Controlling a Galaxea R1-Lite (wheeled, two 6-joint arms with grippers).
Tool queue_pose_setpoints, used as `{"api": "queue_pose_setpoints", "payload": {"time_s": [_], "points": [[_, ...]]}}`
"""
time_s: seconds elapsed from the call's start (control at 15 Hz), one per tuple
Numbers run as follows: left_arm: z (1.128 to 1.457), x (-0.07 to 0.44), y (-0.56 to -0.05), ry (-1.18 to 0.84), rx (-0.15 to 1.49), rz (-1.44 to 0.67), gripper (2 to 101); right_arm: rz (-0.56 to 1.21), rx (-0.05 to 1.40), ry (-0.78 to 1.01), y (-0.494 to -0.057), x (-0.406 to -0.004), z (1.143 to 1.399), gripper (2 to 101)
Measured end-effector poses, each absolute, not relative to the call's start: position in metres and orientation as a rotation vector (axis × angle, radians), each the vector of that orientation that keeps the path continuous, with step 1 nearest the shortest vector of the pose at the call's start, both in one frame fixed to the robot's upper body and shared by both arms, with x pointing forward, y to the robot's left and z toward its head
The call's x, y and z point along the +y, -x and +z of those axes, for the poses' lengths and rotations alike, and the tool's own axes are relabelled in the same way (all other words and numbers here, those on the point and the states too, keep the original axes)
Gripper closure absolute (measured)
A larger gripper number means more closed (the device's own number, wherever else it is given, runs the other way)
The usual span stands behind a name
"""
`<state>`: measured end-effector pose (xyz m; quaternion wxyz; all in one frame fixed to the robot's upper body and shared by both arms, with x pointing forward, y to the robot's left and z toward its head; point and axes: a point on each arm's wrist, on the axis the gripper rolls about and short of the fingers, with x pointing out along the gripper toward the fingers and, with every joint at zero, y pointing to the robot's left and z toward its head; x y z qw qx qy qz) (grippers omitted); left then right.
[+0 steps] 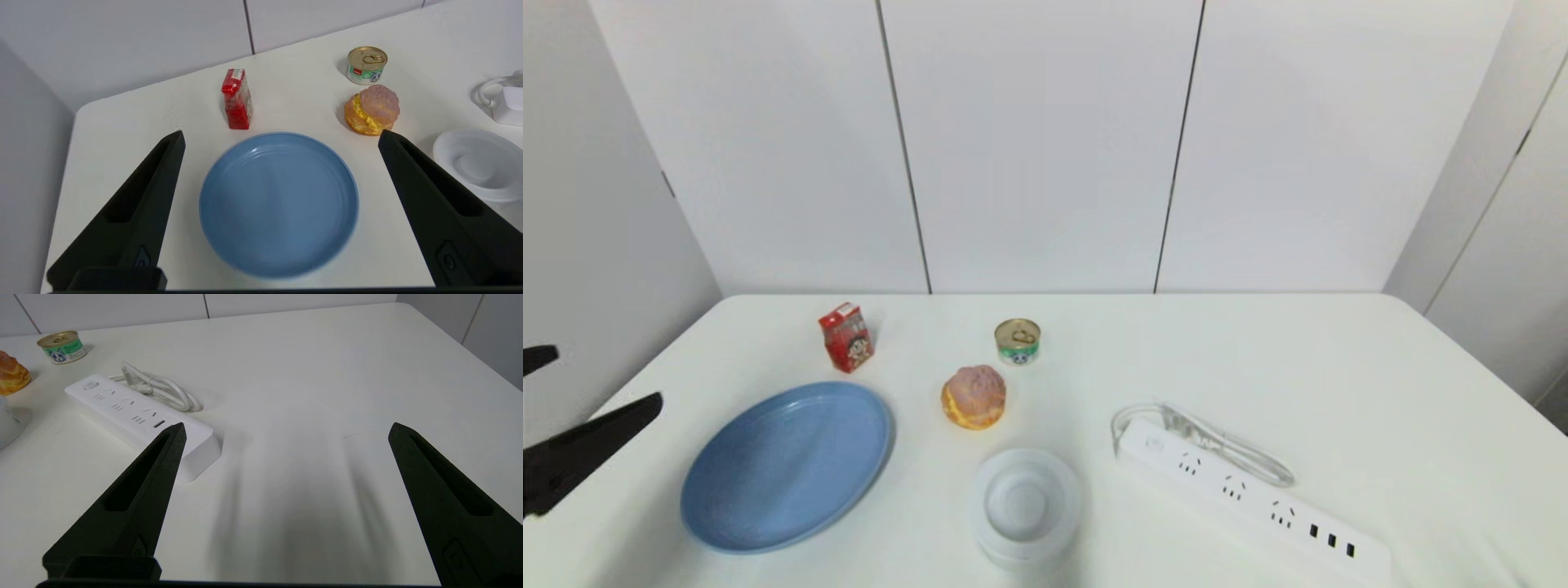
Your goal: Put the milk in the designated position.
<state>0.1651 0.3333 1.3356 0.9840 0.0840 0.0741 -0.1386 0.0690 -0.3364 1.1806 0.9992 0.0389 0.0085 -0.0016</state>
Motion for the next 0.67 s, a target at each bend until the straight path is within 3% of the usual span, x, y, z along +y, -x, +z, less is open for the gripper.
{"api": "queue_pose_setpoints", "payload": {"time_s": [0.33, 0.67], "points": [[1.279, 0.331, -0.098, -0.186, -0.021, -0.063, 6.3, -0.004, 0.017, -0.078, -0.069, -0.336, 1.181, 4.3], [1.216, 0.332, -0.071, -0.185, -0.111, -0.009, 6.1, -0.003, 0.017, -0.077, -0.069, -0.336, 1.181, 4.3]]}}
